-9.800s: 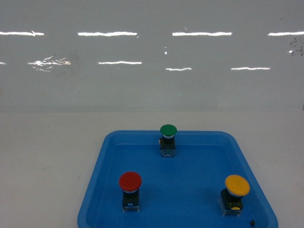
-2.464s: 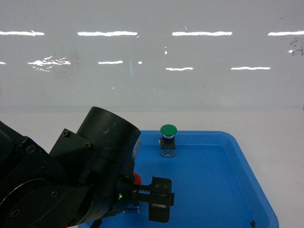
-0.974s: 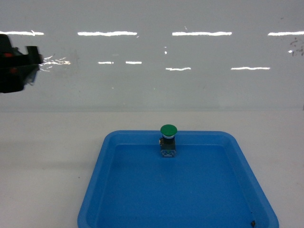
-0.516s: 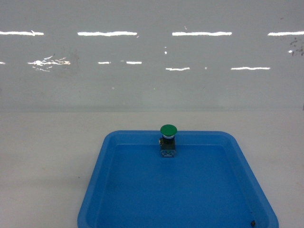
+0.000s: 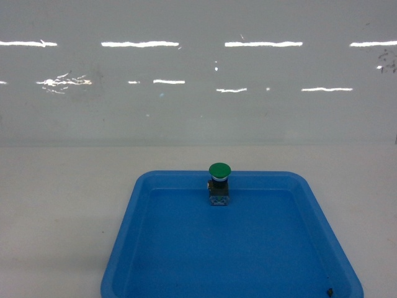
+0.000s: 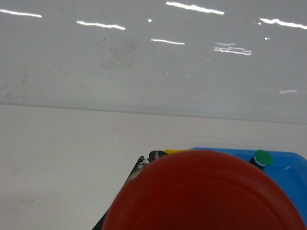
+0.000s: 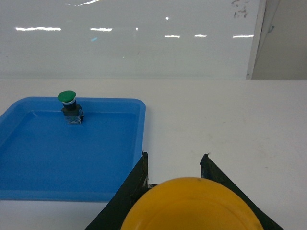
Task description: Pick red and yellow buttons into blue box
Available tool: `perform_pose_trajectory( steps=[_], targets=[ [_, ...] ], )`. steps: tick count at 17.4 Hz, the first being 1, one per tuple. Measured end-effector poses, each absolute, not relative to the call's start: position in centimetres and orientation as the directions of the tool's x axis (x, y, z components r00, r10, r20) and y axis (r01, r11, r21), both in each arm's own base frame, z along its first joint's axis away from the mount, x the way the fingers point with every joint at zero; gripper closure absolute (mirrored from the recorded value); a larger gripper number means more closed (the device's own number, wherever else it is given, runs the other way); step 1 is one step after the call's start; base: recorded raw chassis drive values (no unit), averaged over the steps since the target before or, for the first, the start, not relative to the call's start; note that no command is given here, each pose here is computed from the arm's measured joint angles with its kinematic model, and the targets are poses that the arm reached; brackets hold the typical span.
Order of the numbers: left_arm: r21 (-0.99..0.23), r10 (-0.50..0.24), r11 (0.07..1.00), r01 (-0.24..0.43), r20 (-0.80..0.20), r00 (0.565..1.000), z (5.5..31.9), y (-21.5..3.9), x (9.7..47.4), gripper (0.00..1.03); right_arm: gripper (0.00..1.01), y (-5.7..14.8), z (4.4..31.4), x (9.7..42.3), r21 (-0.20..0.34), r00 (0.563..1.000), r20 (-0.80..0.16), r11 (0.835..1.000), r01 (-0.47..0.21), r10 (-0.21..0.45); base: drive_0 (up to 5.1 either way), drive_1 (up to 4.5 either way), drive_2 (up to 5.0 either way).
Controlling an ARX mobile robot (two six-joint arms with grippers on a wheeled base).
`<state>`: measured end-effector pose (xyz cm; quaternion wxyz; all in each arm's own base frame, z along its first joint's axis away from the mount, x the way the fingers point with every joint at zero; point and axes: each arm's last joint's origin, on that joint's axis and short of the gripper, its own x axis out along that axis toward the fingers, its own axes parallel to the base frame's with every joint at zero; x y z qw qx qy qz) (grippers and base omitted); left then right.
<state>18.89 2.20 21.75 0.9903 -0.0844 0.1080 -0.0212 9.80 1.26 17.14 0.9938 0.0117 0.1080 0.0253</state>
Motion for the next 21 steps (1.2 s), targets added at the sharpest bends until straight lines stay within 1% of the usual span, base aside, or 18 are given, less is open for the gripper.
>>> perform_pose_trajectory(
  steps=[1, 7, 17, 21],
  targets=[
    [-0.174, -0.061, 0.985, 0.022, -0.222, 0.973, 21.58, 2.20, 18.92, 0.78, 0.73, 1.26, 17.14, 9.80, 0.029, 0.975, -0.214, 0.998, -0.048, 0.053, 0.0, 0.00, 0.0],
    [-0.172, -0.061, 0.985, 0.024, -0.216, 0.975, 21.66, 2.18, 18.92, 0.78, 0.73, 1.26, 17.14, 9.80, 0.029, 0.975, -0.214, 0.998, -0.048, 0.053, 0.0, 0.00, 0.0],
    [-0.172, -0.059, 0.985, 0.022, -0.217, 0.974, 21.65, 2.19, 18.92, 0.78, 0.73, 1.26, 17.15, 9.80, 0.029, 0.976, -0.213, 0.998, -0.048, 0.054, 0.0, -2.92, 2.9],
    [-0.172, -0.060, 0.985, 0.023, -0.214, 0.975, 21.68, 2.19, 18.92, 0.78, 0.73, 1.26, 17.14, 9.80, 0.029, 0.975, -0.214, 0.998, -0.048, 0.053, 4.9, -3.47, -1.3]
  ],
)
